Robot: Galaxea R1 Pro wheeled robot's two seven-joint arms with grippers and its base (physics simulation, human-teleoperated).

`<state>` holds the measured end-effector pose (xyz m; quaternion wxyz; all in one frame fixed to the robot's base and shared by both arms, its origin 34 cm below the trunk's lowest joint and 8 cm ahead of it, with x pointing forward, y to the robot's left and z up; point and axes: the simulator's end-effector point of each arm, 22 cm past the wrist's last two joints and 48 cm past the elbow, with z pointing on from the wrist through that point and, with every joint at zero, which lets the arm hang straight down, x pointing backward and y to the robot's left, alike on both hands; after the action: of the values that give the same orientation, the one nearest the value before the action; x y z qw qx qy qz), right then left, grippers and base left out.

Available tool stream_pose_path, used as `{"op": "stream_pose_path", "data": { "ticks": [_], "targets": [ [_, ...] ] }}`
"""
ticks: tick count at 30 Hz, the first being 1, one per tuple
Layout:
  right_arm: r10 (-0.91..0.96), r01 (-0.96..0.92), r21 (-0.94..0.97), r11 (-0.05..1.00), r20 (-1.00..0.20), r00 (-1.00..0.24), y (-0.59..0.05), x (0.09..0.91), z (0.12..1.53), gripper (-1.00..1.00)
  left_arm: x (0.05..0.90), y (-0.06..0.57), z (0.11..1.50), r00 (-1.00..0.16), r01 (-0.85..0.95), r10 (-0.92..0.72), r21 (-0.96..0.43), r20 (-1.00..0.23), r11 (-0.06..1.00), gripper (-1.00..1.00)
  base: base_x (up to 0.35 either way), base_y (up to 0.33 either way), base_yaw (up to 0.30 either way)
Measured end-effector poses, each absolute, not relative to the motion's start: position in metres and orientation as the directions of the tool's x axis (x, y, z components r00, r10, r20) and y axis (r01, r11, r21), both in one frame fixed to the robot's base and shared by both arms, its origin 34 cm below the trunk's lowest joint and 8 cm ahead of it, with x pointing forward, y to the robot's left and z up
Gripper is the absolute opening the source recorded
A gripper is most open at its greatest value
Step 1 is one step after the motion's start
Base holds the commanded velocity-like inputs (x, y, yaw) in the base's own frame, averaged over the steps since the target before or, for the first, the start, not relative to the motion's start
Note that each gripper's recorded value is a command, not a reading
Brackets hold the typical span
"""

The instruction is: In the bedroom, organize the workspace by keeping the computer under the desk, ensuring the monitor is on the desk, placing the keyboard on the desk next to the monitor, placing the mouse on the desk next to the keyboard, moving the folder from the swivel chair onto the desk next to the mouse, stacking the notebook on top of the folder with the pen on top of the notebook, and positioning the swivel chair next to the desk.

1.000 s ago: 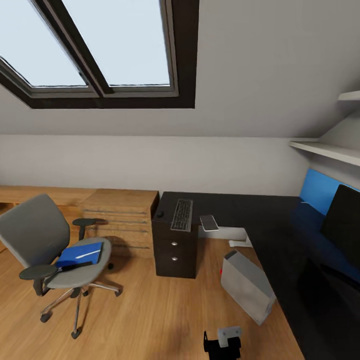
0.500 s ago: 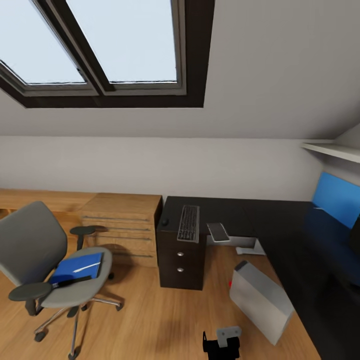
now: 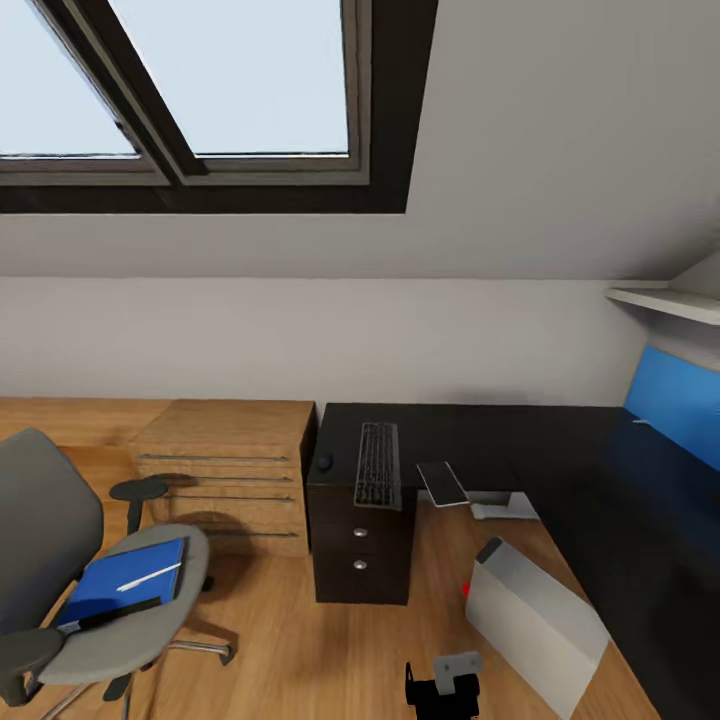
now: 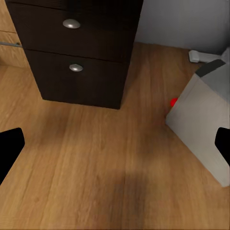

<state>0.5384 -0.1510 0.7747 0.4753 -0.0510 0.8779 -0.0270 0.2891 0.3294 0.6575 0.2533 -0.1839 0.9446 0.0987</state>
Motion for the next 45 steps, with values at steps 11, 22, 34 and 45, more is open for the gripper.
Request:
{"op": "stream_pose_path", "data": {
  "ticks": [11,22,34,45],
  "targets": [
    [-0.115,-0.064,-0.095,0.993,-0.832,-0.543,-0.150,0.539,0.775,1.00,0.289,0.329,0.657,-0.804,-0.396,-0.298,0.091,-0.514,0.914,1.00,0.318,0.151,-0.267],
    [-0.114,-0.065,-0.094,0.993,-0.831,-0.545,-0.150,0.539,0.774,1.00,0.289,0.321,0.656,-0.807,-0.395,-0.302,0.083,-0.508,0.915,1.00,0.277,0.137,-0.065],
    [-0.114,-0.081,-0.083,0.993,-0.832,-0.543,-0.144,0.538,0.774,1.00,0.288,0.295,0.654,-0.841,-0.291,-0.211,0.088,-0.497,0.953,1.00,0.008,0.248,0.049],
    [-0.114,-0.091,-0.077,0.993,-0.832,-0.543,-0.142,0.538,0.774,1.00,0.289,0.283,0.654,-0.851,-0.240,-0.164,0.090,-0.499,0.967,1.00,0.000,0.109,0.001]
  ]
}}
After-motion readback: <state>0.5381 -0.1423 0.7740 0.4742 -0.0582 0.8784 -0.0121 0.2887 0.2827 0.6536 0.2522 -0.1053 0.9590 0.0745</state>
